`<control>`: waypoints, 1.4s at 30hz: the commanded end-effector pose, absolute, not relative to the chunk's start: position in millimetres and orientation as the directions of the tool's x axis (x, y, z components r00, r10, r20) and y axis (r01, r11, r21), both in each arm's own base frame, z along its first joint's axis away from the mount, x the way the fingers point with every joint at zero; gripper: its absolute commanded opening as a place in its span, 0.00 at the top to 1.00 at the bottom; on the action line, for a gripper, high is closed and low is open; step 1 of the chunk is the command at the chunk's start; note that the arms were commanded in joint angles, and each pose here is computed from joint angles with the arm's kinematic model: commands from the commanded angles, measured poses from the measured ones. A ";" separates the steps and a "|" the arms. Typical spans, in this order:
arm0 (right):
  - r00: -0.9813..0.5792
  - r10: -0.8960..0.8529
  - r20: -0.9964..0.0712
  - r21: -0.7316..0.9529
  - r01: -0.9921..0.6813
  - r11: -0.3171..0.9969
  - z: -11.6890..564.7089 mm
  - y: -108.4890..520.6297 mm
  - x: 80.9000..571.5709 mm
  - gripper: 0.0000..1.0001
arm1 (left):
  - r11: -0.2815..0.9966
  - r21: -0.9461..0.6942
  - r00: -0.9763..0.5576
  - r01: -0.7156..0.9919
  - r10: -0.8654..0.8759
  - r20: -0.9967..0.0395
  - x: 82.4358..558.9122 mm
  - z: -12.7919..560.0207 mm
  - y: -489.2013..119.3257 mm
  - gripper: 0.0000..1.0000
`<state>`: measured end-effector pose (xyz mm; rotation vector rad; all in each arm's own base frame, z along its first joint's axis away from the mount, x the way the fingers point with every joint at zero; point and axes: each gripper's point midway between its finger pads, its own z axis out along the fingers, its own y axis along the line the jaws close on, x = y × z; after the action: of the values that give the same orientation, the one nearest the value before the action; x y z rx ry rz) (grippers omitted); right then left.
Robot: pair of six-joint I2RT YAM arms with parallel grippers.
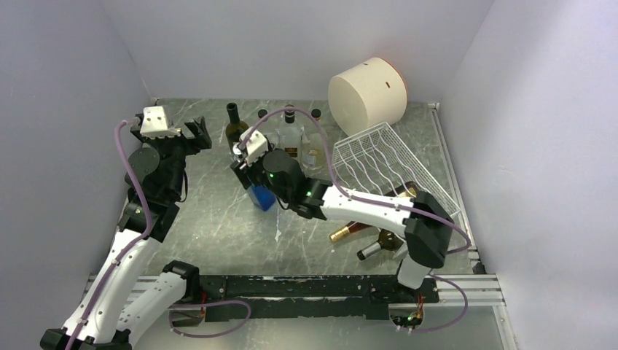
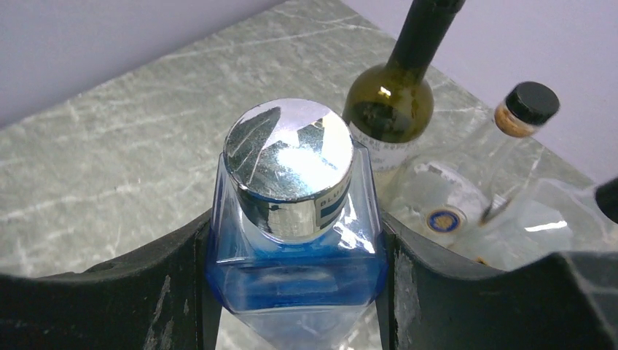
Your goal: Take the wine bottle off the wine rack
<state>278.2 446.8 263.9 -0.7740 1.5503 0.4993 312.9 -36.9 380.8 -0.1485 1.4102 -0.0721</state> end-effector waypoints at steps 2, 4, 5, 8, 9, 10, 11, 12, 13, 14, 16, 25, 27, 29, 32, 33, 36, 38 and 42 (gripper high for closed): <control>0.079 0.192 -0.978 0.084 -0.696 0.713 362.8 466.8 309.7 1.00 | 0.985 -0.159 0.198 -0.071 -0.142 -0.970 308.7 392.7 -26.9 0.11; 0.073 0.217 -0.973 0.107 -0.692 0.714 362.5 472.0 319.9 1.00 | 0.984 -0.160 0.200 -0.082 -0.141 -0.970 307.9 392.6 -24.4 0.11; 0.077 0.228 -0.971 0.113 -0.692 0.713 363.6 474.9 323.7 1.00 | 0.983 -0.163 0.203 -0.088 -0.143 -0.969 307.3 393.3 -22.8 0.11; 0.102 0.230 -0.968 0.100 -0.684 0.723 362.5 484.7 334.3 1.00 | 0.980 -0.169 0.213 -0.104 -0.144 -0.966 305.2 394.6 -18.1 0.11; 0.109 0.226 -0.968 0.093 -0.679 0.728 360.5 486.9 338.9 1.00 | 0.979 -0.171 0.216 -0.107 -0.145 -0.966 304.9 394.9 -16.9 0.11; 0.114 0.227 -0.967 0.093 -0.674 0.733 359.3 488.8 343.5 1.00 | 0.978 -0.174 0.218 -0.112 -0.146 -0.965 304.6 395.2 -15.5 0.11; 0.113 0.225 -0.968 0.094 -0.668 0.738 355.7 491.9 349.6 1.00 | 0.978 -0.177 0.220 -0.115 -0.148 -0.964 304.3 395.9 -14.3 0.11; 0.109 0.225 -0.968 0.097 -0.666 0.739 354.1 493.7 354.7 1.00 | 0.977 -0.178 0.221 -0.117 -0.150 -0.964 304.1 395.8 -13.4 0.11; 0.106 0.228 -0.968 0.102 -0.665 0.740 353.6 495.2 359.0 1.00 | 0.977 -0.180 0.222 -0.117 -0.151 -0.963 304.0 395.9 -12.7 0.11; 0.103 0.231 -0.968 0.106 -0.664 0.740 352.0 496.8 362.7 1.00 | 0.976 -0.180 0.224 -0.119 -0.150 -0.963 304.1 396.3 -11.9 0.11; 0.098 0.224 -0.970 0.104 -0.661 0.743 348.5 500.1 367.7 1.00 | 0.976 -0.181 0.221 -0.123 -0.150 -0.964 305.1 395.5 -10.4 0.11; 0.077 0.151 -0.986 0.066 -0.645 0.761 321.1 503.3 373.2 1.00 | 0.974 -0.188 0.216 -0.123 -0.158 -0.963 307.5 394.2 -8.5 0.12; 0.075 0.137 -0.988 0.056 -0.648 0.759 317.6 503.1 372.1 0.98 | 0.975 -0.187 0.214 -0.120 -0.159 -0.964 308.1 393.9 -9.2 0.12; 0.070 0.122 -0.990 0.047 -0.652 0.757 313.8 503.1 371.3 0.82 | 0.975 -0.187 0.211 -0.118 -0.159 -0.964 308.9 393.4 -9.5 0.12; 0.061 0.097 -0.993 0.033 -0.653 0.756 307.7 504.7 371.0 0.64 | 0.975 -0.186 0.208 -0.121 -0.158 -0.965 309.5 392.1 -9.0 0.12; 0.059 0.090 -0.994 0.030 -0.653 0.757 307.4 505.0 371.4 0.59 | 0.975 -0.187 0.209 -0.119 -0.160 -0.965 309.5 392.4 -9.3 0.12; 0.055 0.067 -0.996 0.014 -0.661 0.750 305.2 507.7 370.4 0.49 | 0.975 -0.189 0.207 -0.117 -0.162 -0.965 309.7 392.2 -9.4 0.12; 0.052 0.058 -0.997 0.008 -0.665 0.746 305.9 507.7 369.2 0.43 | 0.975 -0.188 0.205 -0.115 -0.162 -0.965 310.2 391.4 -9.8 0.13; 0.053 0.053 -0.997 0.004 -0.666 0.746 311.8 504.8 364.6 0.32 | 0.975 -0.187 0.199 -0.119 -0.161 -0.967 311.9 390.3 -9.9 0.13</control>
<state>365.3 505.8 258.9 -0.5911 1.5278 0.5592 311.1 -10.0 384.5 -0.2369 1.3869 -0.0178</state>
